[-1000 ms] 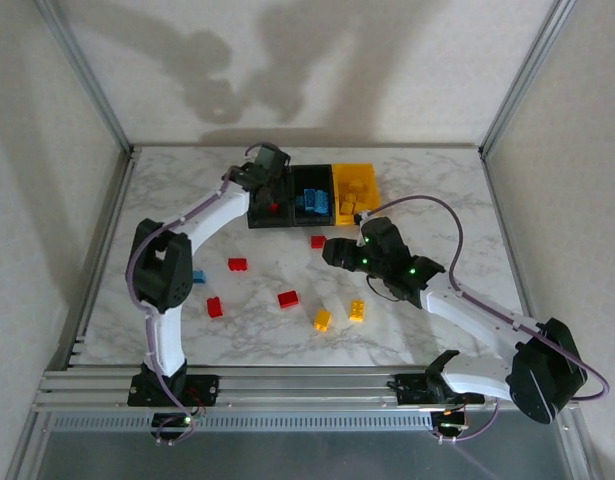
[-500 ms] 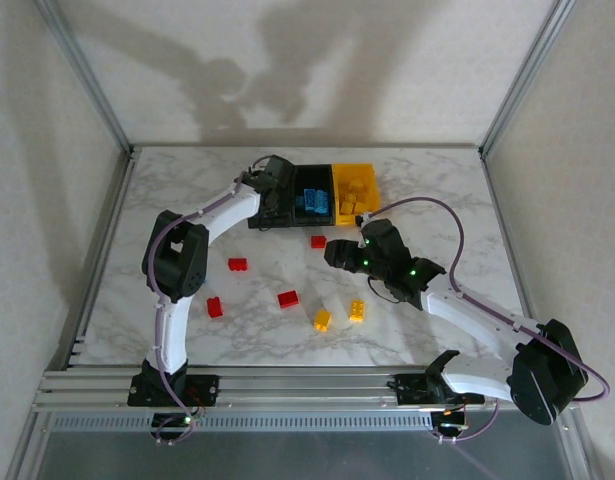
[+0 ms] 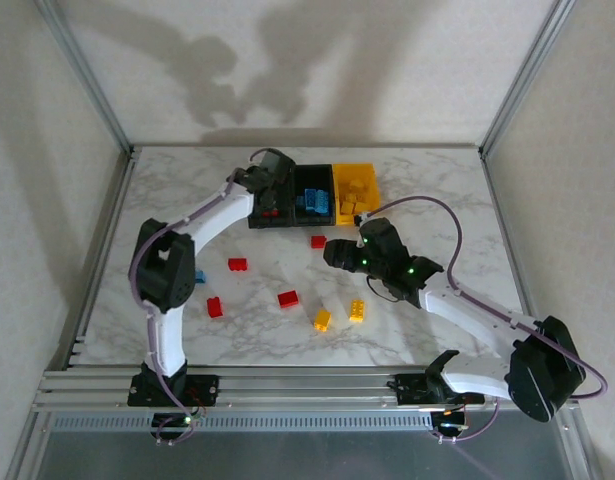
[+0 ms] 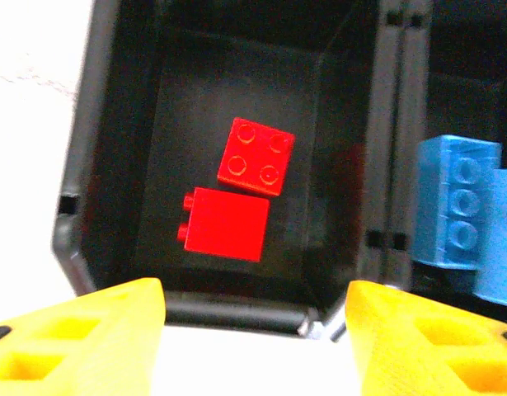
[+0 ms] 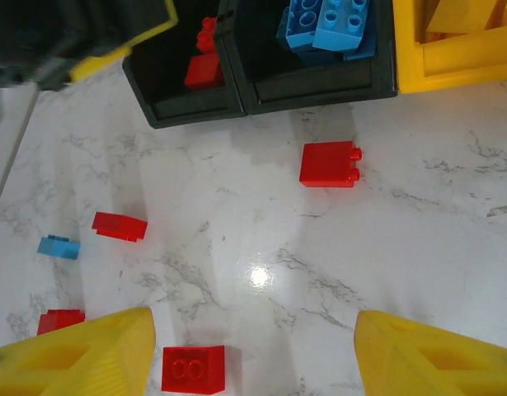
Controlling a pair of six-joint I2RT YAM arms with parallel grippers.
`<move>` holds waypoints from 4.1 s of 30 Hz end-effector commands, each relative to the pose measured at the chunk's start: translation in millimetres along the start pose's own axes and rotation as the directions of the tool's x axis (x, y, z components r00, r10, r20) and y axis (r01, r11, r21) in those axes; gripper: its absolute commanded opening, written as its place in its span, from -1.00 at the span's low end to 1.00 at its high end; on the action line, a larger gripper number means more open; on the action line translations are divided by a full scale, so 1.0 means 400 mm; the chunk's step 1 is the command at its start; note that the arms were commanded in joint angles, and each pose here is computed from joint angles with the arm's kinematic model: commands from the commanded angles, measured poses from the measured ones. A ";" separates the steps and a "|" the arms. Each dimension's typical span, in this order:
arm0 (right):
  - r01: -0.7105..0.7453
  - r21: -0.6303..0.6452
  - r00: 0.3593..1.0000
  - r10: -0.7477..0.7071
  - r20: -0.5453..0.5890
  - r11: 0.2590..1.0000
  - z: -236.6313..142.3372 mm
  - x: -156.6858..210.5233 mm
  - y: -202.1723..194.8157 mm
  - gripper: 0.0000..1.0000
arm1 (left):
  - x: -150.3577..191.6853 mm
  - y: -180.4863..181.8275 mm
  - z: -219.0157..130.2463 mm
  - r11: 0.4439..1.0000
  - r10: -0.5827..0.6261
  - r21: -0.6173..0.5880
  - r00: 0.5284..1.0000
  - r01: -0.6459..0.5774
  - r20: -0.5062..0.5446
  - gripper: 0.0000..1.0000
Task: Sort the legos into containers by color
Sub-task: Place the lego in the container, then pick up the lego from the middle-left of the table, then place the lego in the container, then pick up the lego from the bottom-left of the table.
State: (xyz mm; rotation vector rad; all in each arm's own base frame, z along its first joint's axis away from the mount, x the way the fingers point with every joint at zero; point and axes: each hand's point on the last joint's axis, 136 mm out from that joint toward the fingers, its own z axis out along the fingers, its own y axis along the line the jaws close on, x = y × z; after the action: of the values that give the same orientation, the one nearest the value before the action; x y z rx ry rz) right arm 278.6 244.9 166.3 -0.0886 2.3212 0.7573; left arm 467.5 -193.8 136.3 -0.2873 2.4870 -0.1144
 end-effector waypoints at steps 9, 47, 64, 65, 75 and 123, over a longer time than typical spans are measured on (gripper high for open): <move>0.064 -0.092 0.998 -0.066 -0.014 0.994 -0.009 -0.051 0.094 0.33 | 0.115 0.151 -0.167 0.996 0.088 -0.009 0.996 -0.088 -0.005 0.29; 0.133 -0.143 0.978 -0.153 -0.139 0.981 0.018 0.042 0.101 0.34 | 0.381 0.298 0.014 0.983 0.119 -0.098 0.939 -0.158 -0.323 -0.16; 0.059 -0.158 0.993 -0.075 -0.096 0.986 0.036 0.033 0.104 0.33 | 0.115 0.135 -0.056 0.993 0.120 0.019 0.983 -0.118 -0.142 -0.44; 0.061 -0.157 0.992 -0.077 -0.098 0.986 0.037 0.033 0.103 0.33 | 0.098 0.122 -0.050 0.993 0.117 0.024 0.984 -0.115 -0.134 -0.44; 0.043 -0.167 0.994 -0.060 -0.096 0.985 0.047 0.024 0.114 0.32 | -0.016 0.036 0.079 0.996 0.090 -0.002 0.992 -0.090 -0.092 -0.42; 0.094 -0.154 0.987 -0.112 -0.113 0.984 0.078 0.000 0.134 0.32 | 0.154 0.243 -0.209 0.999 0.047 -0.011 0.997 -0.048 -0.068 0.43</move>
State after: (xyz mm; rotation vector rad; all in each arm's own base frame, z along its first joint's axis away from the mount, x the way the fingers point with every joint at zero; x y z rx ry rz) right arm 280.7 297.3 167.1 -0.2813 2.3688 0.8890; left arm 376.2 -118.7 160.2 -0.2093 2.5309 -0.0742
